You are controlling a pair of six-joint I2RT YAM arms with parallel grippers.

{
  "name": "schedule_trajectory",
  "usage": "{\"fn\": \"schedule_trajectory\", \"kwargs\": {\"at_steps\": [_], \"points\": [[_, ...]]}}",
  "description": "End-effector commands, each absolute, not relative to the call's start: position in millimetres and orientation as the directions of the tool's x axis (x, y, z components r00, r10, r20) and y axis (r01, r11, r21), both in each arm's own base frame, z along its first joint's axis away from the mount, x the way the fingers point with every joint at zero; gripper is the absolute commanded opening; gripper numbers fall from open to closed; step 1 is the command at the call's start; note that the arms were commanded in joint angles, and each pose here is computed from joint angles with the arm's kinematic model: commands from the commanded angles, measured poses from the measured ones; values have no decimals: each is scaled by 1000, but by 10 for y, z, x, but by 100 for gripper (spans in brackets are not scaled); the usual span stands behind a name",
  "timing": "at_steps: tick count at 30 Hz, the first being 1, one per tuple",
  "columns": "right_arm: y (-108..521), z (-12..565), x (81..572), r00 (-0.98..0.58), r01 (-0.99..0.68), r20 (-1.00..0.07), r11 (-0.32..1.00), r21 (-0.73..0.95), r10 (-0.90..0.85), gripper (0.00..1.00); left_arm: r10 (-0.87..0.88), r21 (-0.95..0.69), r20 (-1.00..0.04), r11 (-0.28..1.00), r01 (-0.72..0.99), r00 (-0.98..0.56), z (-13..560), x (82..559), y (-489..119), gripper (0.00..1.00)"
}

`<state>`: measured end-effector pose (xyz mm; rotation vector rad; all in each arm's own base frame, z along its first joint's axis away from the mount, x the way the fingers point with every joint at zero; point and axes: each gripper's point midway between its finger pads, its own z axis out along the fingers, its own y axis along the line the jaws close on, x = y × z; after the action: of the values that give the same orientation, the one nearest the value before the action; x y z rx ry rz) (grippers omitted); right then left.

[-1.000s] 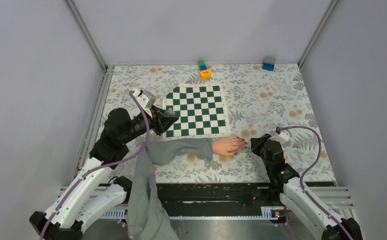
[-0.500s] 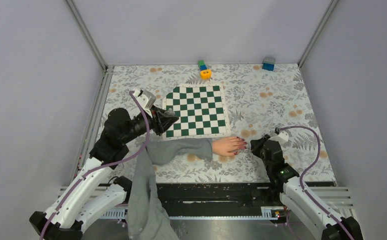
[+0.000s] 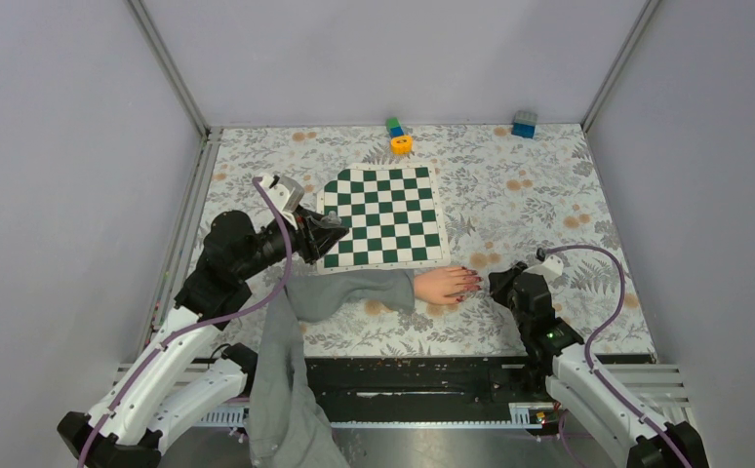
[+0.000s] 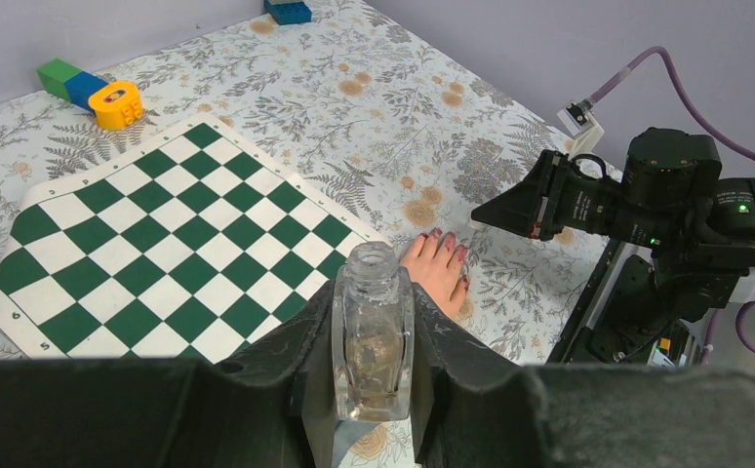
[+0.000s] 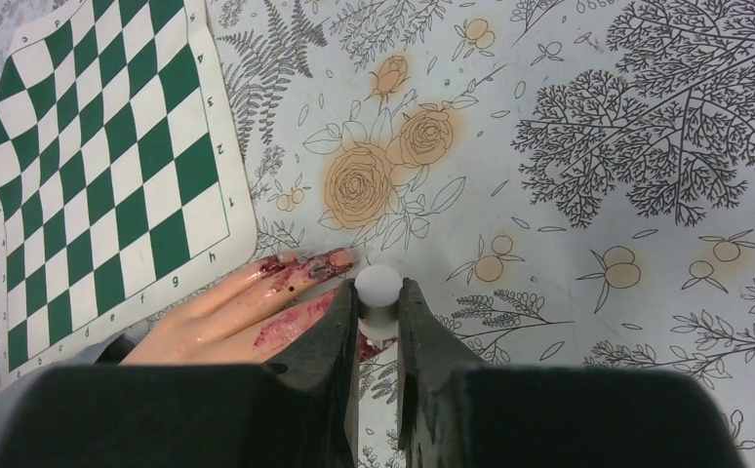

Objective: Paint the nails
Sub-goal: Paint the nail polish on the nail.

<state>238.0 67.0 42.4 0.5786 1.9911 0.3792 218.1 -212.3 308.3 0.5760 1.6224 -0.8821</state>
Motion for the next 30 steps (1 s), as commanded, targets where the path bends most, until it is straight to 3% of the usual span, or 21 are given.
{"fn": "schedule_trajectory", "kwargs": {"at_steps": [1,30], "points": [[663,591,2483,-347,228,-750,826,515,563,0,-123,-221,-975,601,768,-184,3300,2206,-2109,0],[606,537,2516,-337,263,-758,829,494,558,0,-121,-226,-974,601,767,-192,3278,2220,-2118,0]]}}
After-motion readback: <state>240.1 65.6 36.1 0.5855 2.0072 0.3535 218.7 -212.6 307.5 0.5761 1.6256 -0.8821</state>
